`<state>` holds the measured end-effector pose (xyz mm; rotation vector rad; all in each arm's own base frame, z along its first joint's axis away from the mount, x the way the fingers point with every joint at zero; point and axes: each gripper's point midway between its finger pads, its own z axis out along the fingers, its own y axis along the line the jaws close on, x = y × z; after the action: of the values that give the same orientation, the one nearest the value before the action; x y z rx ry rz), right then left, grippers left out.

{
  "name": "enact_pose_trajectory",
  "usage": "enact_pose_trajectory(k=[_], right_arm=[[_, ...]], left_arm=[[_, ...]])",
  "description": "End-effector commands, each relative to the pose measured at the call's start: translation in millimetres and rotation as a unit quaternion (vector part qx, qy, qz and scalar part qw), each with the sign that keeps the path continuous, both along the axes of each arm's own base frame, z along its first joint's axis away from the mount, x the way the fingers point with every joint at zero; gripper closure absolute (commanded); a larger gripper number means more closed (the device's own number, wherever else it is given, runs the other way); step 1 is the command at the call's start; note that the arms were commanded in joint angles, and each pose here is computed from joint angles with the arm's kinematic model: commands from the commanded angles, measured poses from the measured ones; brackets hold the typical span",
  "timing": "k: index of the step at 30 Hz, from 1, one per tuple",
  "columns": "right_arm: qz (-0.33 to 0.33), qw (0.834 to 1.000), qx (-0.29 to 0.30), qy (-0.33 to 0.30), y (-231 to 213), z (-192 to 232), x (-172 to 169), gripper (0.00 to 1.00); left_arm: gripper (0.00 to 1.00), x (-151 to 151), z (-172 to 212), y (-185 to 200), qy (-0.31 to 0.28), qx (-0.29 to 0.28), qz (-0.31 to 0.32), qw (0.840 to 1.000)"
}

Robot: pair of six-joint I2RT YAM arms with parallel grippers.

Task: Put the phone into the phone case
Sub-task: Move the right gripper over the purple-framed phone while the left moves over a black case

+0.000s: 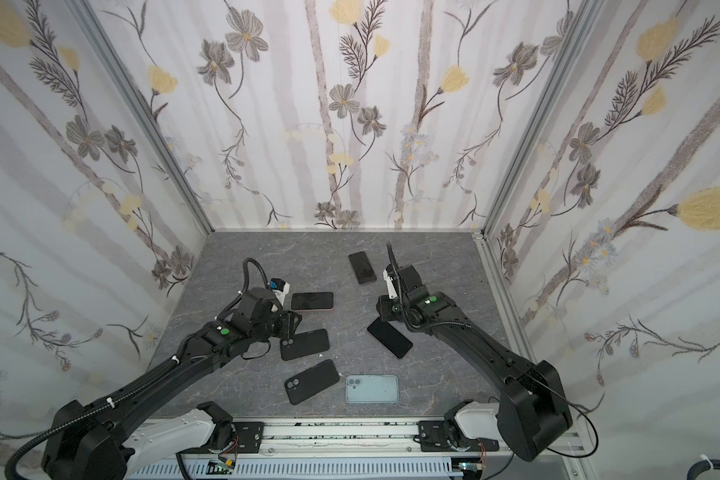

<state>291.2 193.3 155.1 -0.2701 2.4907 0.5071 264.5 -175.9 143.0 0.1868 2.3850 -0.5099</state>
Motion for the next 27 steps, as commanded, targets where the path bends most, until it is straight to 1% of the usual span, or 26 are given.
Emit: enact_pose_trajectory(k=[1, 4, 7, 8, 9, 10, 12, 14, 15, 20, 27], right_arm=[[0.005, 0.999, 0.023, -0.031, -3.3, 10.9, -10.7, 0.58], [-0.009, 0.998, 0.045, -0.049, -12.9, 18.1, -24.7, 0.54], [-0.04, 0.996, 0.056, -0.062, -25.4, 26.7, -32.0, 0.5], [-0.049, 0.996, 0.05, -0.05, -31.2, 15.2, -38.8, 0.48], [-0.055, 0.996, 0.051, -0.047, -34.6, 14.5, -42.3, 0.44], [-0.061, 0.996, 0.052, -0.044, -37.1, 13.9, -45.0, 0.37], [-0.068, 0.996, 0.05, -0.041, -41.8, 11.4, -49.6, 0.28], [-0.069, 0.996, 0.047, -0.04, -44.0, 9.1, -52.4, 0.24], [-0.071, 0.996, 0.044, -0.039, -45.8, 7.5, -52.7, 0.21], [-0.061, 0.997, 0.023, -0.041, -46.7, 1.9, -50.3, 0.19], [-0.021, 0.997, -0.023, -0.069, -44.7, 9.8, -38.6, 0.18]], left_arm=[[0.54, -9.8, 7.8, -12.1, 0.027, -0.093, 0.036, 0.995], [0.54, -19.5, 5.3, -10.7, 0.04, -0.091, 0.043, 0.994], [0.53, -28.8, -1.0, -8.3, 0.054, -0.067, 0.047, 0.995], [0.52, -31.5, -5.4, -5.6, 0.063, -0.058, 0.054, 0.995], [0.52, -34.2, -10.2, -3.4, 0.07, -0.05, 0.056, 0.995], [0.52, -36.2, -14.5, -1.7, 0.077, -0.045, 0.059, 0.994], [0.51, -38.4, -19.7, 1.0, 0.084, -0.04, 0.066, 0.993], [0.51, -38.7, -20.4, 0.0, 0.084, -0.046, 0.066, 0.993], [0.51, -39.2, -20.5, -1.5, 0.083, -0.051, 0.063, 0.993], [0.51, -37.4, -19.1, -6.6, 0.06, -0.062, 0.042, 0.995], [0.5, -22.6, -4.6, -22.1, -0.005, -0.034, -0.031, 0.999]])
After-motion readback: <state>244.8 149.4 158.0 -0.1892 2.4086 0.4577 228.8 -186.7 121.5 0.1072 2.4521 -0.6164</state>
